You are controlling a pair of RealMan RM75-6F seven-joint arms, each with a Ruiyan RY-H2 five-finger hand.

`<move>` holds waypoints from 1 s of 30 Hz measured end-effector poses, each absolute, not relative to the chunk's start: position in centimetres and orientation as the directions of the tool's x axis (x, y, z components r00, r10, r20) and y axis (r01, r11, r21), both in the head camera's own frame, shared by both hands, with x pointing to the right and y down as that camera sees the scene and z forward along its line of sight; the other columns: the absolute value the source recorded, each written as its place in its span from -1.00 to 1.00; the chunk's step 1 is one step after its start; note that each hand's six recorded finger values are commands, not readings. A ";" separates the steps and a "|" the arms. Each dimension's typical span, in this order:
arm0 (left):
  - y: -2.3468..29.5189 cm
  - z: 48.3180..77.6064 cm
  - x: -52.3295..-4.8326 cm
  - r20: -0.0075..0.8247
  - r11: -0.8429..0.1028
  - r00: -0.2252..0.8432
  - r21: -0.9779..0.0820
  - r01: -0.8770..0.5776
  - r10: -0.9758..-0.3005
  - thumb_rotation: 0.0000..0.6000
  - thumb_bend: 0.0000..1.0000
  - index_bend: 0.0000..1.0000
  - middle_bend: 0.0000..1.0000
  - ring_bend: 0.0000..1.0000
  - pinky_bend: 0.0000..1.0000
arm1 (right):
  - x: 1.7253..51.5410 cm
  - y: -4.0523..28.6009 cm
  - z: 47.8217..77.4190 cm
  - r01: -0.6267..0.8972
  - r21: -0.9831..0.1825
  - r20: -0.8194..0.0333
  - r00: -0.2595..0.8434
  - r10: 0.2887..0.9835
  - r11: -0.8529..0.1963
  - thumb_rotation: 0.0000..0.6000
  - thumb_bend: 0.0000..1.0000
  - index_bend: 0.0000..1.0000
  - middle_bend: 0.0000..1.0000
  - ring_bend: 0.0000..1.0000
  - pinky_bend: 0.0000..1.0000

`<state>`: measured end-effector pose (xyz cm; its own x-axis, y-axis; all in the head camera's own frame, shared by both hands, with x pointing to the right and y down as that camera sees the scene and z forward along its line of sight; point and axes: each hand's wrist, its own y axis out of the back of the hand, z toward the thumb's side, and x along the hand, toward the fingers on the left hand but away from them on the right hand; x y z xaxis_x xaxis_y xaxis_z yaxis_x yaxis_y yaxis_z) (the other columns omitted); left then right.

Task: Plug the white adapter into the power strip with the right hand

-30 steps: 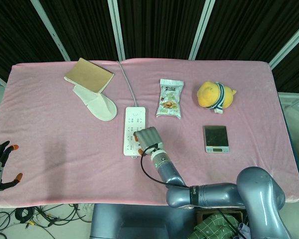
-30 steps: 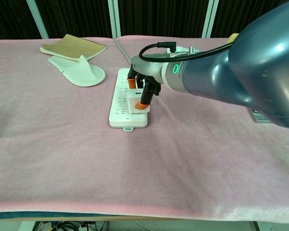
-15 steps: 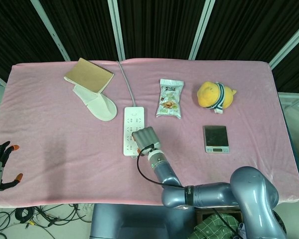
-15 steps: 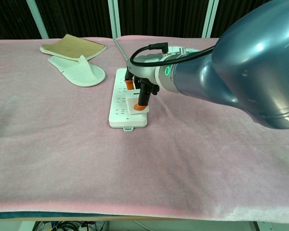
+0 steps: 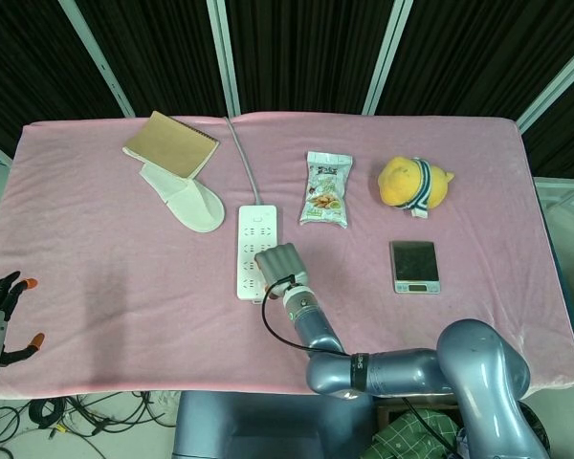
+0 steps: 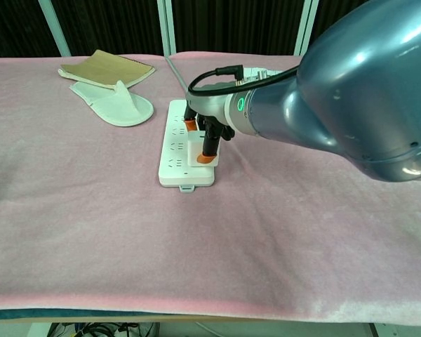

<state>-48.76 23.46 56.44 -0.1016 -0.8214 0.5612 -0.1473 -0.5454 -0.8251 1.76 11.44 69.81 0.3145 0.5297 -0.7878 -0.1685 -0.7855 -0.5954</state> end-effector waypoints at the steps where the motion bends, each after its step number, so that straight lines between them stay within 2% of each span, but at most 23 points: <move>1: 23.5 56.4 -48.8 0.561 -0.546 -0.102 -0.825 -0.147 -0.821 1.00 -0.44 -0.76 -0.97 -1.00 -1.00 | 1.8 11.5 69.9 -0.173 -0.593 -0.790 0.313 0.527 -0.786 1.00 -0.21 0.93 0.54 0.47 -0.05; 7: 23.5 56.5 -48.7 0.562 -0.546 -0.101 -0.825 -0.145 -0.821 1.00 -0.44 -0.76 -0.97 -1.00 -1.00 | 1.2 11.8 69.9 -0.172 -0.600 -0.783 0.327 0.529 -0.782 1.00 -0.12 1.00 0.70 0.60 0.08; 16: 23.5 56.5 -48.7 0.564 -0.548 -0.102 -0.823 -0.147 -0.820 1.00 -0.44 -0.76 -0.97 -1.00 -1.00 | 0.3 11.7 69.7 -0.155 -0.645 -0.743 0.355 0.567 -0.748 1.00 0.03 1.00 0.71 0.61 0.08; 30: 23.5 56.5 -48.7 0.566 -0.550 -0.099 -0.822 -0.148 -0.819 1.00 -0.44 -0.76 -0.97 -1.00 -1.00 | 0.2 12.4 70.5 -0.206 -0.628 -0.763 0.352 0.542 -0.750 1.00 0.13 1.00 0.75 0.64 0.10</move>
<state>-48.69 23.47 56.50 -0.0993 -0.8186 0.5657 -0.1483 -0.5499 -0.8219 0.22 12.35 70.55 0.3516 0.5423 -0.7631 -0.2064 -0.7502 -0.6282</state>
